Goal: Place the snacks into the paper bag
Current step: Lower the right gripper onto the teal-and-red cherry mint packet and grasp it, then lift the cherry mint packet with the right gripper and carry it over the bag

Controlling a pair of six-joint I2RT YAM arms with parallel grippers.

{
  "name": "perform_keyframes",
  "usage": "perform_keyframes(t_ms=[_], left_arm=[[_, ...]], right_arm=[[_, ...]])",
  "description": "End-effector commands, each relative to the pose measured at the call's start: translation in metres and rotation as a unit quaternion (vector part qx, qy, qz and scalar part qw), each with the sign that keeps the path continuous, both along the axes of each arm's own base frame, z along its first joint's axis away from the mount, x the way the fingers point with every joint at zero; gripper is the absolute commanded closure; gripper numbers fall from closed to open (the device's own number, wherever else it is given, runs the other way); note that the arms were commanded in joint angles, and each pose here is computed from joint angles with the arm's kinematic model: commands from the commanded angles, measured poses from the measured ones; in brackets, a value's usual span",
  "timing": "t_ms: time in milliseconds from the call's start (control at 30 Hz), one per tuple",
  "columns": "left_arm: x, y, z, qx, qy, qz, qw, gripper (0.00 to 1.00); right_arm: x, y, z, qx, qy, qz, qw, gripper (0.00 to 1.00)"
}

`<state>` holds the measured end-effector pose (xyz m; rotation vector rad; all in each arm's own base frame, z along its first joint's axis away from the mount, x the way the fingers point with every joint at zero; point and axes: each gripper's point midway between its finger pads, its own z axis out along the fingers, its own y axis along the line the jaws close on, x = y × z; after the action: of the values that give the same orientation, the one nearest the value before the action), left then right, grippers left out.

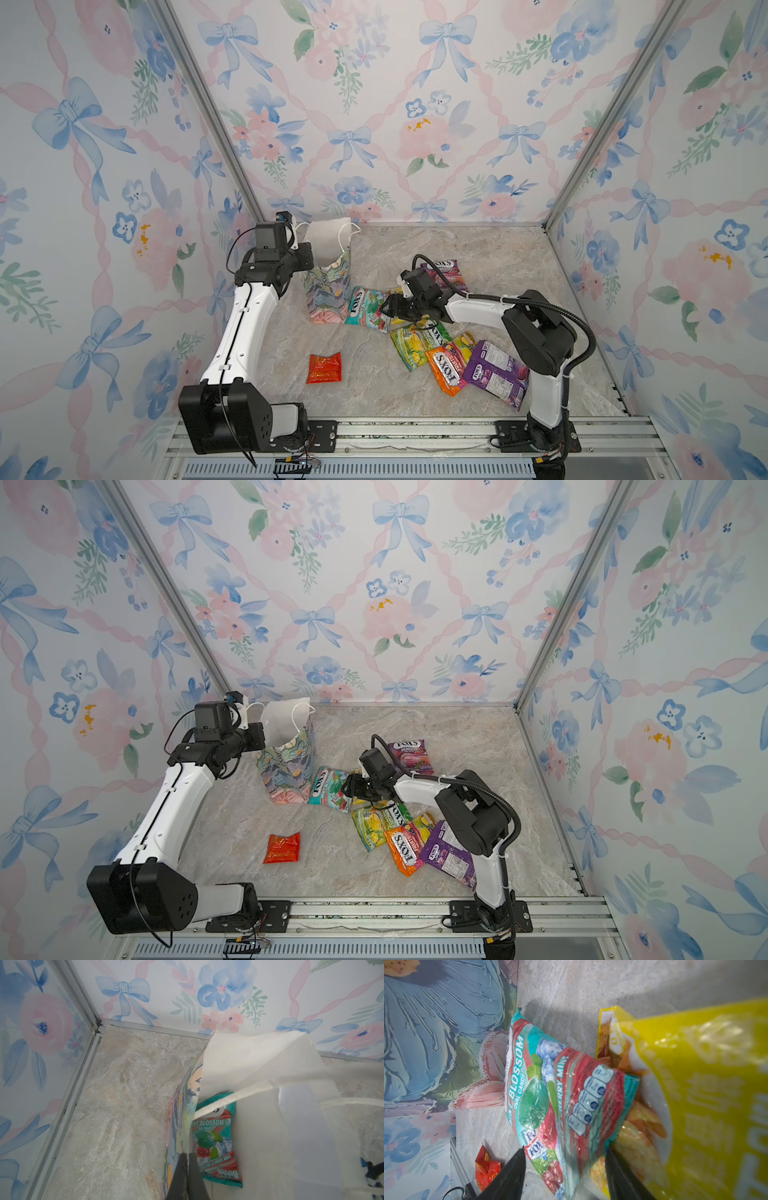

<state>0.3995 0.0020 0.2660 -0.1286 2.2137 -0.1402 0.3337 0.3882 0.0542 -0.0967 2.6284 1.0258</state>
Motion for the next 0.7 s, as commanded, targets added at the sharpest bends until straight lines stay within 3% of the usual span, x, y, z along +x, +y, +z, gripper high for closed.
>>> perform_keyframes(t_ms=[0,233,433,533,667], left_arm=[[-0.007,0.000,0.000,-0.004,0.001,-0.002,1.000,1.00],[-0.007,-0.001,0.000,-0.008,0.001,-0.006,1.000,1.00],[-0.007,-0.002,0.001,-0.009,0.000,-0.009,1.000,1.00],[-0.007,-0.003,0.002,-0.012,-0.001,-0.014,1.000,1.00],[-0.005,-0.009,0.007,-0.021,-0.007,-0.033,0.999,1.00]], right_arm=[[0.002,0.018,0.001,0.032,0.014,0.000,0.999,0.39],[0.006,0.023,0.007,0.048,0.010,-0.002,0.999,0.56],[0.009,0.020,0.024,0.052,-0.013,0.003,0.999,0.90],[0.010,0.016,0.039,0.051,-0.029,0.008,0.998,0.98],[0.013,0.004,0.062,0.047,-0.053,0.009,0.997,1.00]])
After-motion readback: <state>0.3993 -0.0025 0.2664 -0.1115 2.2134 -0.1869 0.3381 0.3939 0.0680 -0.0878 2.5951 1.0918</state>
